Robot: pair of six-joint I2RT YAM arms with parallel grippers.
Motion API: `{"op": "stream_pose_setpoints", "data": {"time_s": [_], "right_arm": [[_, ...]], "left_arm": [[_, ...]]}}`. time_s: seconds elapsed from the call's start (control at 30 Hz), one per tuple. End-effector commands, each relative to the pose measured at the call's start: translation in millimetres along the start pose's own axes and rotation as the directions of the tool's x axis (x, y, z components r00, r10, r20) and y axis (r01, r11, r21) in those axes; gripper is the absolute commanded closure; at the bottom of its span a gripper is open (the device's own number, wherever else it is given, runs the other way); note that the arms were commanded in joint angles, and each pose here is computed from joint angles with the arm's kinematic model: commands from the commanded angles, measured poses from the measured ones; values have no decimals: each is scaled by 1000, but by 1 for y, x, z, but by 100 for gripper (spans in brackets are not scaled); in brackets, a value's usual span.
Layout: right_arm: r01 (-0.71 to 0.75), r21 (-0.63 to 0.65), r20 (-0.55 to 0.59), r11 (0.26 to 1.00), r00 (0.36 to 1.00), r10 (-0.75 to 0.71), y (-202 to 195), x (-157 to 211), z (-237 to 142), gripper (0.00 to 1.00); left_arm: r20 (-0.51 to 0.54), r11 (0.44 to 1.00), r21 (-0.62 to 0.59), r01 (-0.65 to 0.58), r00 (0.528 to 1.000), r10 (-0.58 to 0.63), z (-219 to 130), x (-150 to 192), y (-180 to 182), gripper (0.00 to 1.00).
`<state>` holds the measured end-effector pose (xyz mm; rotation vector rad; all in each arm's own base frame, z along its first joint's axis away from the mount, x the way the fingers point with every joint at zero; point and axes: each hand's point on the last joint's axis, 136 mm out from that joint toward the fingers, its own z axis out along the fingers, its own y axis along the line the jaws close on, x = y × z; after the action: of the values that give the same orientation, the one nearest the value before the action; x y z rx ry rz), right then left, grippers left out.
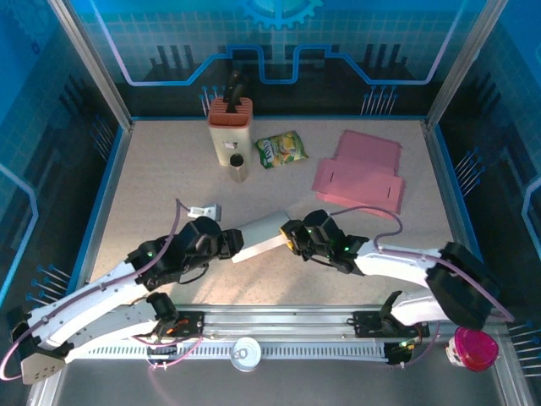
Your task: Fold the paper box
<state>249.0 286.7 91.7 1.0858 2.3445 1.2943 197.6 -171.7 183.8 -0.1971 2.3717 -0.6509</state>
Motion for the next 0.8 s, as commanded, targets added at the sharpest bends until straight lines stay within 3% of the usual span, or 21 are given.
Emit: {"op": "stream_pose_setpoints", "data": {"time_s": [0.0, 0.1, 0.23, 0.43, 0.57, 0.63, 0.77], "right_arm": [[72, -58, -18, 996, 997, -74, 10, 15, 22, 67], [42, -35, -42, 998, 998, -44, -7, 26, 40, 57], [27, 96, -92, 995, 996, -18, -41, 37, 48, 44], [296, 352, -44, 888, 953, -300, -57, 17, -4, 23], [433, 398, -66, 809, 893, -446, -58, 6, -33, 19], [540, 355, -97, 763, 833, -545, -49, 3, -35, 23], [803, 234, -218, 548, 593, -775, -22, 1, -20, 27]], "left_arm": [[43, 999, -39, -9, 999, 11, -14, -10, 7, 51], [43, 999, -48, -9, 999, 11, -14, -9, 10, 51], [30, 999, -51, -6, 1000, 7, -10, -4, 13, 51], [21, 998, 21, -63, 998, 63, -14, -4, -1, 49], [-24, 996, -29, -89, 996, 88, -27, -3, 6, 46], [-43, 995, -46, -90, 995, 88, -33, 0, 12, 46], [-73, 998, -12, -54, 996, 53, -40, 12, 17, 46]]}}
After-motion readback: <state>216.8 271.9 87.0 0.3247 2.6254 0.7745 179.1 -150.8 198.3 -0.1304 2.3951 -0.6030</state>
